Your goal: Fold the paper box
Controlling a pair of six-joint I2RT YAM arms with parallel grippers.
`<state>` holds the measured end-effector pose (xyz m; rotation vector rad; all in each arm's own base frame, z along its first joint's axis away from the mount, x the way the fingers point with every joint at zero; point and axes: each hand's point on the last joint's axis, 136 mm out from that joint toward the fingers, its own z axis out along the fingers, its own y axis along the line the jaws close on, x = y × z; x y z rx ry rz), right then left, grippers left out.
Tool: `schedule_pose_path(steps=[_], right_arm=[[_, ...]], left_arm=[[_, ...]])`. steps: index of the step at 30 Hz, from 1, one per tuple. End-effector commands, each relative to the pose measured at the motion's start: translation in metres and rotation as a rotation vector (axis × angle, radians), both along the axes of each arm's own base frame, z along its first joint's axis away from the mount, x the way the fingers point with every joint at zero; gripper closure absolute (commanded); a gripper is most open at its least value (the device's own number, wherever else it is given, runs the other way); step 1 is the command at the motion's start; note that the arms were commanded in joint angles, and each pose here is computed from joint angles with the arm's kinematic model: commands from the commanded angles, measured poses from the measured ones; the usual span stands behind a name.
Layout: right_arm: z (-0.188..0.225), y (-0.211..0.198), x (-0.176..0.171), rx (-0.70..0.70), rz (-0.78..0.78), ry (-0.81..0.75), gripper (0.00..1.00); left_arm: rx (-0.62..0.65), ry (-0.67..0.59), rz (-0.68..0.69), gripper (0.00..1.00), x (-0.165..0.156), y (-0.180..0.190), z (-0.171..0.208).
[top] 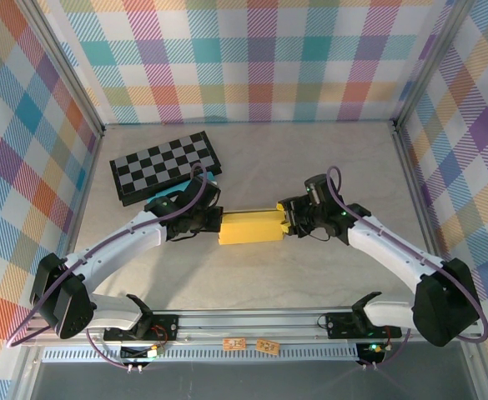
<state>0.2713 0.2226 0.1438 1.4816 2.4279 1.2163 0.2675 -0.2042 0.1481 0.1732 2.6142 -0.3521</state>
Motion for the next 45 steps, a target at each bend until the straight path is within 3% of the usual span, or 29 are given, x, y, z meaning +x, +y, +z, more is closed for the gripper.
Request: schedule_pose_path(steps=[1,6,12,22,29,35,40,45], right_arm=[[-0.04,-0.021,-0.025,-0.113,0.003,0.113,0.57],[-0.046,-0.025,-0.028,-0.138,0.006,0.126,0.61],[-0.051,-0.026,-0.03,-0.151,0.01,0.142,0.62],[-0.051,-0.026,-0.03,-0.153,0.013,0.146,0.64],[-0.051,-0.022,-0.029,-0.149,0.024,0.144,0.65],[-0.051,-0.022,-0.03,-0.148,0.025,0.146,0.66],[-0.049,-0.022,-0.029,-0.147,0.022,0.139,0.66],[-0.049,-0.022,-0.028,-0.145,0.021,0.141,0.67]], left_arm=[[0.05,0.208,-0.012,1.0,-0.044,0.009,-0.034],[-0.014,0.199,0.014,0.94,-0.044,0.003,-0.021],[-0.134,0.193,0.079,0.71,-0.043,-0.006,0.004],[-0.419,0.233,0.434,0.49,-0.045,0.005,0.047],[-0.797,0.298,0.822,0.43,-0.029,0.004,0.039],[-0.957,0.355,0.993,0.4,-0.01,-0.006,0.035],[-1.022,0.383,1.024,0.4,-0.003,-0.016,0.035],[-0.944,0.438,1.068,0.42,-0.021,-0.008,0.026]])
